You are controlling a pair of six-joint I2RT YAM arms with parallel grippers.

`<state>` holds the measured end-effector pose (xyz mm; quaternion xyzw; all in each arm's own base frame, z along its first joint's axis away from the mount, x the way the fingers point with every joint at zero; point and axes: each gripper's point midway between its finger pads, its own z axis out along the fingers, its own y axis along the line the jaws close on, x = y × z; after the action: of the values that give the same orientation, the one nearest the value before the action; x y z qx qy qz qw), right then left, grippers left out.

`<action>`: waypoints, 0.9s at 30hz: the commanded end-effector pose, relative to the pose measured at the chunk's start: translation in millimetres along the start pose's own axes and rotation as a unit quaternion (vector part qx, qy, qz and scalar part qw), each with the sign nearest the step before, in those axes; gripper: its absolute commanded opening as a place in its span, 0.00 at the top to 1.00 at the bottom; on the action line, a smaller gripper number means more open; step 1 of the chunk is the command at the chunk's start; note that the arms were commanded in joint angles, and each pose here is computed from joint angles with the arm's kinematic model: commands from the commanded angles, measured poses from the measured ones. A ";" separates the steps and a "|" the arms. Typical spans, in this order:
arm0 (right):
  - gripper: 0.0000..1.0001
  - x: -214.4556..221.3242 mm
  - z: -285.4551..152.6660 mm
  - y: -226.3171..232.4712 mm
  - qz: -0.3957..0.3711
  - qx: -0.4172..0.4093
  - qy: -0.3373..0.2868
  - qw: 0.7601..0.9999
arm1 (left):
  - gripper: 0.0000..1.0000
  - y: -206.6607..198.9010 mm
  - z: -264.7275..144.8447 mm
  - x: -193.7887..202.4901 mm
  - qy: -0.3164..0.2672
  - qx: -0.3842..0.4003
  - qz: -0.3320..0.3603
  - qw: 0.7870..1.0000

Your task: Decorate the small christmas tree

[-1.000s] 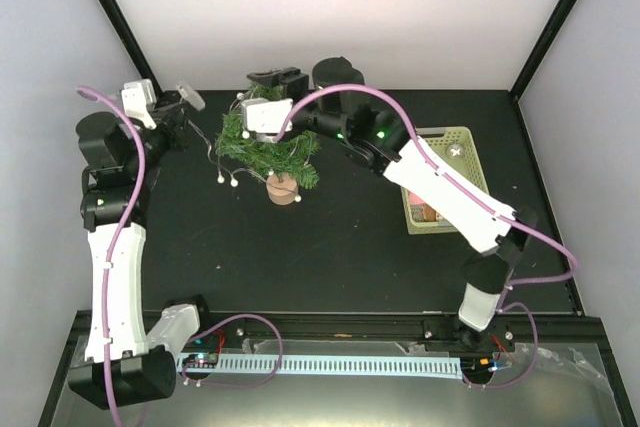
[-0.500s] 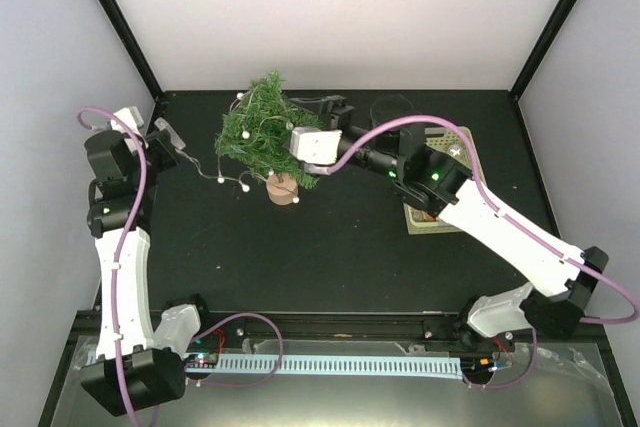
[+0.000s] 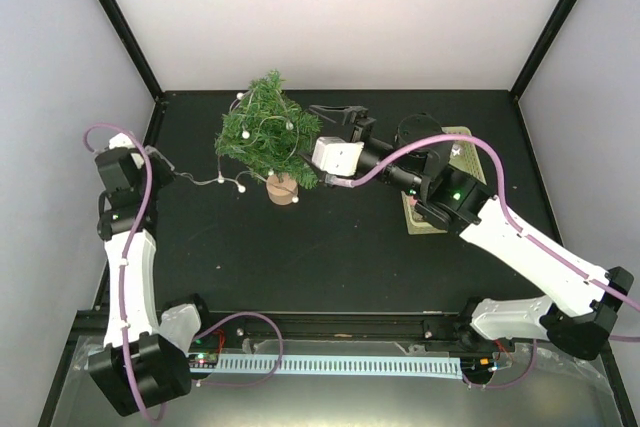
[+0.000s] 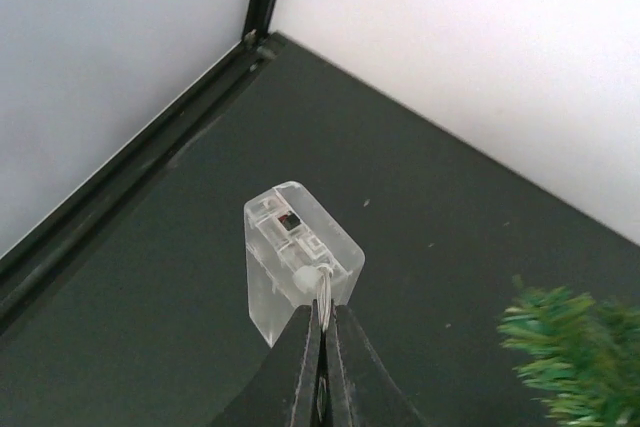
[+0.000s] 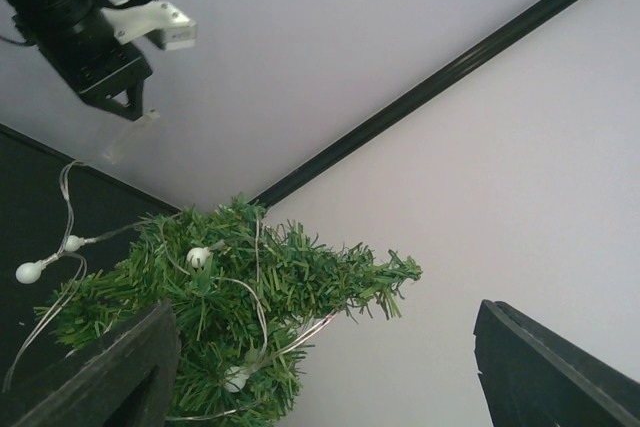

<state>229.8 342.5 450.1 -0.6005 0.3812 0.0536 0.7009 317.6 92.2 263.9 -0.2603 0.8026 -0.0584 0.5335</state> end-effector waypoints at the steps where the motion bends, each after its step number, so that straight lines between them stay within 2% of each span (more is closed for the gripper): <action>1: 0.19 -5.4 -7.9 -11.7 0.006 0.028 -0.007 1.000 | 0.98 25.8 10.7 12.5 -0.005 -0.048 0.003 0.999; 6: 0.19 1.2 -9.8 -10.1 0.006 0.030 0.002 1.000 | 0.98 46.7 15.3 28.9 -0.004 -0.076 -0.012 0.997; 13: 0.19 3.2 -14.3 -12.7 0.005 0.034 0.005 0.999 | 0.98 58.9 15.1 23.9 -0.006 -0.095 -0.026 0.995; 23: 0.18 6.6 -17.0 -11.0 0.004 0.033 0.007 0.999 | 0.98 56.6 23.6 14.4 -0.010 -0.083 -0.016 0.996; 27: 0.18 8.7 -18.1 -10.8 0.003 0.036 0.008 0.999 | 0.98 61.3 29.9 21.8 0.015 -0.093 -0.009 0.995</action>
<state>232.3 328.3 444.1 -0.5903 0.3924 0.0425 0.7042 307.6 132.9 192.5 -0.3257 0.8144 -0.0013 0.4802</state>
